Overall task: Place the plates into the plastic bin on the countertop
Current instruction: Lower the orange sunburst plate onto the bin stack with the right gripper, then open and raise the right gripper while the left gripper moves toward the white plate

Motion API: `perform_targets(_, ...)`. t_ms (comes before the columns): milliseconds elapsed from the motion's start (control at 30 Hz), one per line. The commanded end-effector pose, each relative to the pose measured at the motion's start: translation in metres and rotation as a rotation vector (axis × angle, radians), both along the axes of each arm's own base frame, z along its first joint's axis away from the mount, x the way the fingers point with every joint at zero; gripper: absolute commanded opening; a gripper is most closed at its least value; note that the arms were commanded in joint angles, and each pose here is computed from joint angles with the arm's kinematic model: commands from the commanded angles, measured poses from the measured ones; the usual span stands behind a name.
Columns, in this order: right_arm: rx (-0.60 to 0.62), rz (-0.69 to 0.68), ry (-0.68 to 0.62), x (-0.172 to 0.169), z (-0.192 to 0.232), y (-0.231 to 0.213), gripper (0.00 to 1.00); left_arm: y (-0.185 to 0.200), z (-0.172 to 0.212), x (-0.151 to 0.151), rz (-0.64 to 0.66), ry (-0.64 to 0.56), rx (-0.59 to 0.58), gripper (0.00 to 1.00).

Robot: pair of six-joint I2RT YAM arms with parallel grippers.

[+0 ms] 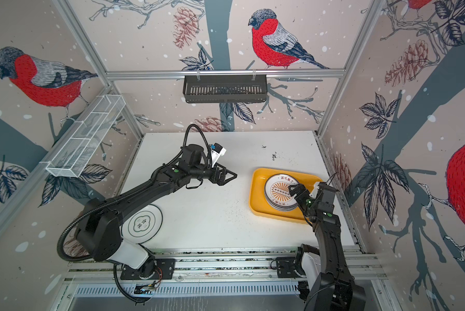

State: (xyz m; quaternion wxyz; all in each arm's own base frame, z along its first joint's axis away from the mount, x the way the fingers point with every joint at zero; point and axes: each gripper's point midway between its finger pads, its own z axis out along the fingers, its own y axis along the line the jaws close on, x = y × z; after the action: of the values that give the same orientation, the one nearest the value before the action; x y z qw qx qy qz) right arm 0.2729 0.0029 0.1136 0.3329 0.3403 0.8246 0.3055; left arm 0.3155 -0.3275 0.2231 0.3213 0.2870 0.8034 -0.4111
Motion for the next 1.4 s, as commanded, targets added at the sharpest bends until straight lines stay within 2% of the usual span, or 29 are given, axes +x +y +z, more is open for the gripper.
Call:
perform_targets(0,-0.028,-0.007,-0.050,0.007,0.015,-0.004,0.99,0.008,-0.004,0.011,0.049,-0.023,0.036,0.96)
perform_targets(233,-0.049,-0.020,-0.089,0.015,0.035,-0.010,0.99,0.054,-0.017,0.055,0.273,-0.007,0.121,0.96)
perform_targets(433,-0.061,-0.025,-0.031,0.016,0.027,-0.014,1.00,0.102,-0.021,0.084,0.461,-0.018,0.184,0.96)
perform_targets(767,-0.038,0.018,0.023,0.014,0.010,-0.008,1.00,0.138,-0.019,0.102,0.574,-0.029,0.214,0.96)
perform_targets(1067,-0.173,0.023,0.079,0.005,0.019,-0.022,0.99,0.180,-0.025,0.115,0.742,-0.037,0.293,0.96)
perform_targets(1233,-0.168,0.004,-0.083,0.021,0.055,-0.020,1.00,0.213,-0.030,0.119,0.908,-0.050,0.396,0.96)
perform_targets(1367,-0.198,0.043,-0.207,0.039,0.088,-0.009,0.99,0.231,-0.036,0.111,0.995,-0.033,0.447,0.96)
